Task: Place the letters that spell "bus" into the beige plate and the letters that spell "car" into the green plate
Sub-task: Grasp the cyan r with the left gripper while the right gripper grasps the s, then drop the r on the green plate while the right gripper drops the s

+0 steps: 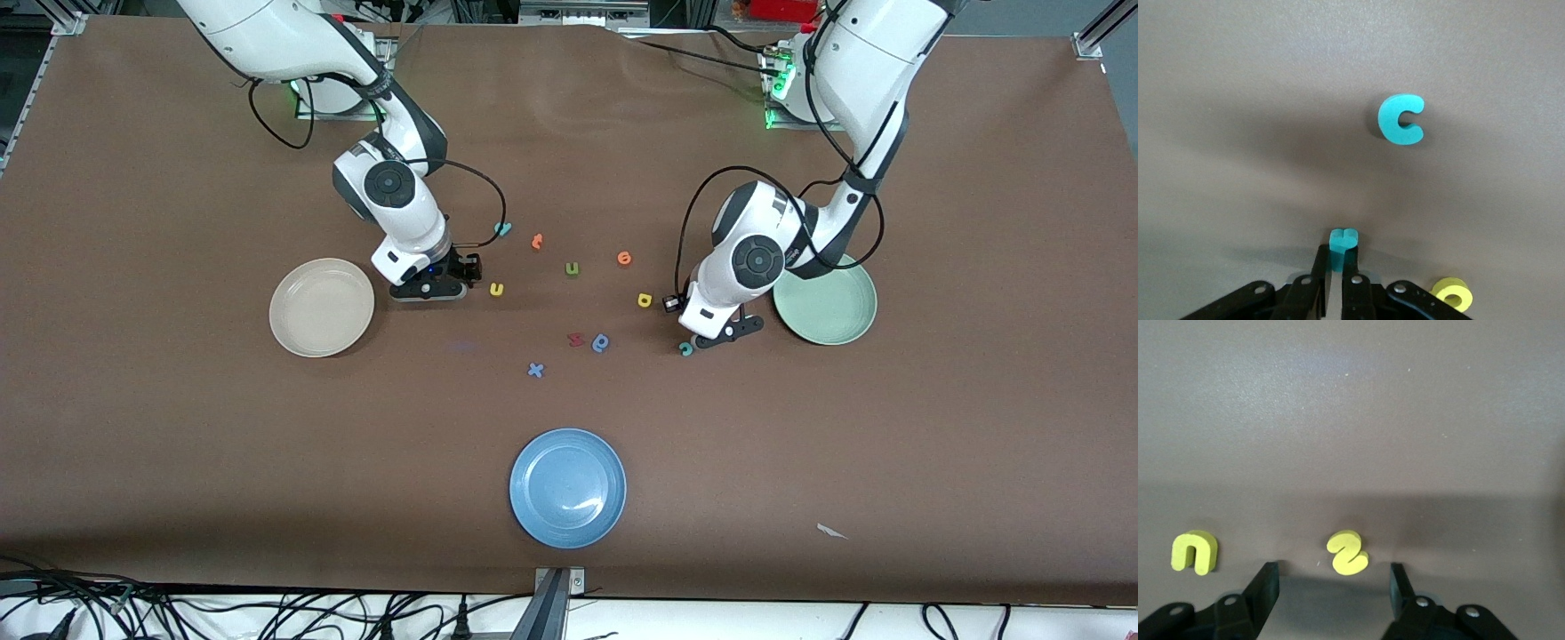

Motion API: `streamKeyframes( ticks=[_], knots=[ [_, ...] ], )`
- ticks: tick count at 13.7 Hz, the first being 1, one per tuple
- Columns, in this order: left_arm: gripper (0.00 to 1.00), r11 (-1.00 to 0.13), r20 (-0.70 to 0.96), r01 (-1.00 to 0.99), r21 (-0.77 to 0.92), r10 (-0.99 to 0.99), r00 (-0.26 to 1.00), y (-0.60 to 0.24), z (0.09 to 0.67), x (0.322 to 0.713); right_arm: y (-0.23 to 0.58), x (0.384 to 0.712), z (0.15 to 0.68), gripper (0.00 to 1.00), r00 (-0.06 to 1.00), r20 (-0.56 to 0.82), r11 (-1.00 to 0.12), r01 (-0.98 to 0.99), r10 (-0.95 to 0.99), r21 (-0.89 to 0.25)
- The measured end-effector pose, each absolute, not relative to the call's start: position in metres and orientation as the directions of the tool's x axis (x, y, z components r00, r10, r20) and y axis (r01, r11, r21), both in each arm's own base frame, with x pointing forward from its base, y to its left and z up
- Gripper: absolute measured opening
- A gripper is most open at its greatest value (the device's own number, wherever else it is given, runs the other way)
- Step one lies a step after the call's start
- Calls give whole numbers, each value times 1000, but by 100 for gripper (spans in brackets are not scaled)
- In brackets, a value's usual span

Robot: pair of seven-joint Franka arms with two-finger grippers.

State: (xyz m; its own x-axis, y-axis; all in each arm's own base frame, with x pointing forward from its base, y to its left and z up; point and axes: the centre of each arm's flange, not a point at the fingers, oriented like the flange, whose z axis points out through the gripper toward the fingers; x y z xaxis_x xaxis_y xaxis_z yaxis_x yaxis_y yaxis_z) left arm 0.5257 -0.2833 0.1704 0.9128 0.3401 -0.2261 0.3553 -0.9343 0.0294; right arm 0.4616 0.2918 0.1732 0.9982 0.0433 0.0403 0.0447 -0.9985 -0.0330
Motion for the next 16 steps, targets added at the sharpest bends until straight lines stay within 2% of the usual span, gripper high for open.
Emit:
streamKeyframes(
  ticks=[1,2,4,9,10,11,12,16],
  knots=[
    [10,-934,-226,355,29,340,913,-283,170,526,292,462,173,70,998,42,-998,45,44,-34],
    [10,-934,-226,355,29,340,913,-283,170,526,292,462,173,70,998,44,-998,48,46,-34],
    [10,-933,-223,357,31,342,913,-283,172,528,292,462,173,59,997,50,-998,58,56,-32],
    [10,-948,-284,317,-4,305,909,-261,227,559,291,462,174,48,997,54,-998,62,61,-29],
    [10,-955,-303,295,-9,284,910,-248,246,566,291,463,174,40,997,55,-998,63,62,-28],
    [10,-964,-325,266,-12,255,911,-234,260,569,291,464,175,27,996,59,-998,64,62,-28],
    [10,-972,-347,236,-11,225,910,-215,273,572,291,463,177,22,996,61,-997,65,63,-29],
    [10,-989,-395,144,13,128,910,-133,289,582,290,465,177,22,996,65,-997,68,66,-26]
  ],
)
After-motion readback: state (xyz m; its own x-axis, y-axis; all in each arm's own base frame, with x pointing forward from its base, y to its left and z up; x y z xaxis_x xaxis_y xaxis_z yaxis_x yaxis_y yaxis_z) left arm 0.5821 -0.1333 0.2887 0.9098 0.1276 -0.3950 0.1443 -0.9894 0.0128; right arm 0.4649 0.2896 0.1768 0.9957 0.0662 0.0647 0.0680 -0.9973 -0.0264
